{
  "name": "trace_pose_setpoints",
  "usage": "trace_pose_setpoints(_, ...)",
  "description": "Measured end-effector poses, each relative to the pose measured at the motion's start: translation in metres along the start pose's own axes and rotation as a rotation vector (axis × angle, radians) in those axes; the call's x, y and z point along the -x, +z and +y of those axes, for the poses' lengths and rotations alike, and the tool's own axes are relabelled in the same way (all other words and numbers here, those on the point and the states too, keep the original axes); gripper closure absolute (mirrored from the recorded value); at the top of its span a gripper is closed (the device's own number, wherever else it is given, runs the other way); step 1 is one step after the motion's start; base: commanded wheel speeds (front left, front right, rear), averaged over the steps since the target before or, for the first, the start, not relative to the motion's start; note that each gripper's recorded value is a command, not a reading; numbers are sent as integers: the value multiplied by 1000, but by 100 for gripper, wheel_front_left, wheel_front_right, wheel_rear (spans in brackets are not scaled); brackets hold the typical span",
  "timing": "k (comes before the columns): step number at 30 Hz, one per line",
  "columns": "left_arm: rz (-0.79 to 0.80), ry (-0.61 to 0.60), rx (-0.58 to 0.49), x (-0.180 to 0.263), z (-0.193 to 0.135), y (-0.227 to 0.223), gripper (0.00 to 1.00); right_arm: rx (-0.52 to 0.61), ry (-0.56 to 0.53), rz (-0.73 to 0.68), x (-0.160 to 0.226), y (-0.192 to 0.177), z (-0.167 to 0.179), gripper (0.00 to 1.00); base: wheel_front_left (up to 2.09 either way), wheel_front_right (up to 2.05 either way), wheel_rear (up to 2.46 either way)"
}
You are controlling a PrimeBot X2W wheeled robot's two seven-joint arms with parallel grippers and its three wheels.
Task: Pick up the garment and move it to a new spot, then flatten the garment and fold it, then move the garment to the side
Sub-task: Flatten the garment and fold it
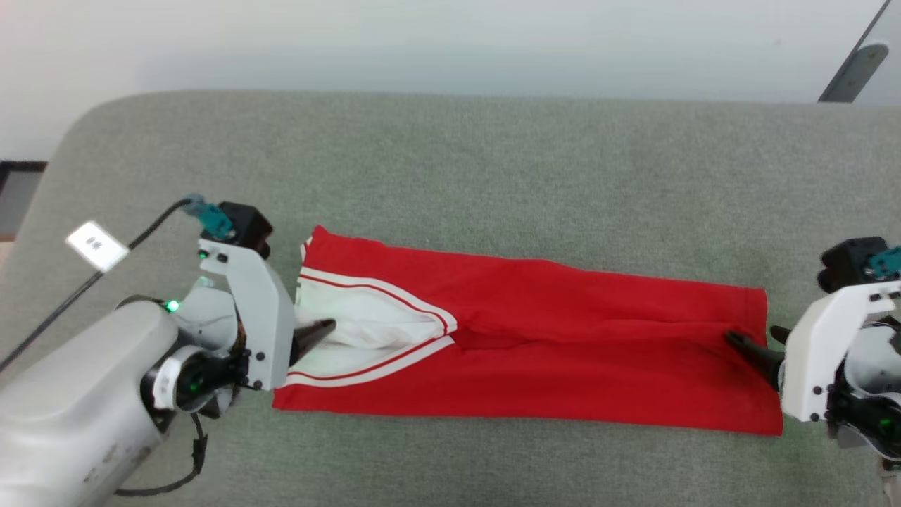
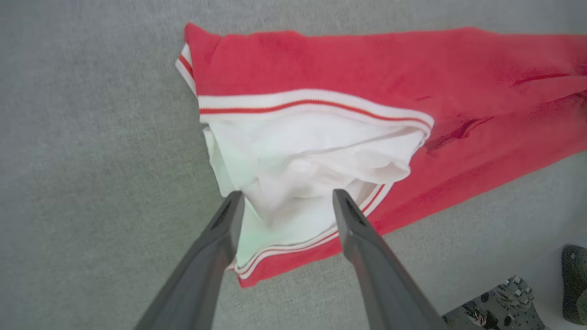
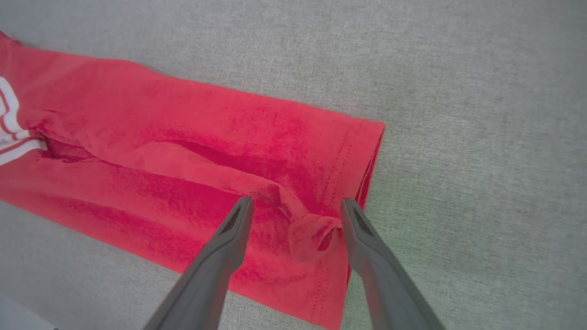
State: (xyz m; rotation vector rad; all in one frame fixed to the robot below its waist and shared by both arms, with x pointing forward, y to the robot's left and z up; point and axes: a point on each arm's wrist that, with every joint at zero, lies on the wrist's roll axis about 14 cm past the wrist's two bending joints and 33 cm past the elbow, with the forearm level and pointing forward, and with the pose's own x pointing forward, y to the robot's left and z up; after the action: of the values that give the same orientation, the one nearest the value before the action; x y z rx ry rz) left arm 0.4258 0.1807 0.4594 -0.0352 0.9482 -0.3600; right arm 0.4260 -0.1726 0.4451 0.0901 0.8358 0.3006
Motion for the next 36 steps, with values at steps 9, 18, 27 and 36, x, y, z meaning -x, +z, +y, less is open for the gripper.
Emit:
trace_pose_setpoints(9,-424,65,-23,39,12,32,0,-43,-50,-68,17,8,-12,0,0,0,0)
trace_pose_setpoints(18,-750,233,64,76,50,12,0,-56,-85,-2,10,0,-19,0,0,0,0)
trace_pose_setpoints(27,-850,377,133,99,83,-6,0,-80,-89,119,-10,-17,-24,0,0,0,0)
trace_pose_setpoints(36,-948,464,180,114,99,-23,0,-128,-58,190,-36,-27,-17,0,0,0,0)
